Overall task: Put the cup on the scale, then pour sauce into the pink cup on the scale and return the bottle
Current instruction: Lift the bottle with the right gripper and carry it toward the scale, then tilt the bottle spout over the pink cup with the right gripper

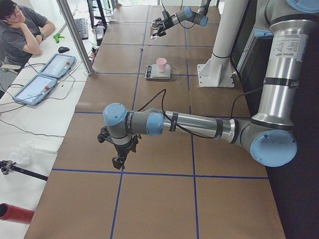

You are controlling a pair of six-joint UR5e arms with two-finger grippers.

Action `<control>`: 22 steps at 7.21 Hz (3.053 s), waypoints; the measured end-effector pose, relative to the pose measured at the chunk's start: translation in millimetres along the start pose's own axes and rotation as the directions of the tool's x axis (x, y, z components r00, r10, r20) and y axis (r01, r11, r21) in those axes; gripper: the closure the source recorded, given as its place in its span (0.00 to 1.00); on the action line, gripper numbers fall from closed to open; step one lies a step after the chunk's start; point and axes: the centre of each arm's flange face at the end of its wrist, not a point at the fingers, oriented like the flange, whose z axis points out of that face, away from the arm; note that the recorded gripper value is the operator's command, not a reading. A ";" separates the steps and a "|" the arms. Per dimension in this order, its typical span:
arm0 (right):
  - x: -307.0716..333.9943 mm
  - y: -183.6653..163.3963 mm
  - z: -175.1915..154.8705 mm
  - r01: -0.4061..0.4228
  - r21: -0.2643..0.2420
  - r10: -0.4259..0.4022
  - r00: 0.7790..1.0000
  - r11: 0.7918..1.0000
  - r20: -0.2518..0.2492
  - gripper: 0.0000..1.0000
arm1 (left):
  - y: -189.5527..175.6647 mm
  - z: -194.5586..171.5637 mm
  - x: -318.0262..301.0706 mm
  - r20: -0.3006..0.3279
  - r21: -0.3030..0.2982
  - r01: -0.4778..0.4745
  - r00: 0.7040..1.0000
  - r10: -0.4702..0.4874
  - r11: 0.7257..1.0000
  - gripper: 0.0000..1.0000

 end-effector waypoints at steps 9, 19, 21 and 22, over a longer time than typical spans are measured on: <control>-104.8 -5.3 15.6 0.468 -0.073 -0.470 0.849 0.881 -0.241 1.00 | 3.4 8.0 -3.9 -0.008 -0.013 0.003 1.000 -0.003 1.000 0.00; -134.2 7.9 25.6 0.851 -0.270 -0.876 0.361 0.450 -0.321 1.00 | -1.1 5.4 -2.7 -0.008 -0.008 -0.002 1.000 0.002 1.000 0.00; -133.6 7.1 25.4 0.872 -0.296 -0.900 0.294 0.390 -0.321 1.00 | -2.1 4.7 -2.5 -0.007 -0.007 -0.003 1.000 0.003 1.000 0.00; -133.1 6.2 25.1 0.879 -0.306 -0.909 0.267 0.366 -0.321 1.00 | -2.8 4.4 -2.5 -0.007 -0.006 -0.003 1.000 0.003 1.000 0.00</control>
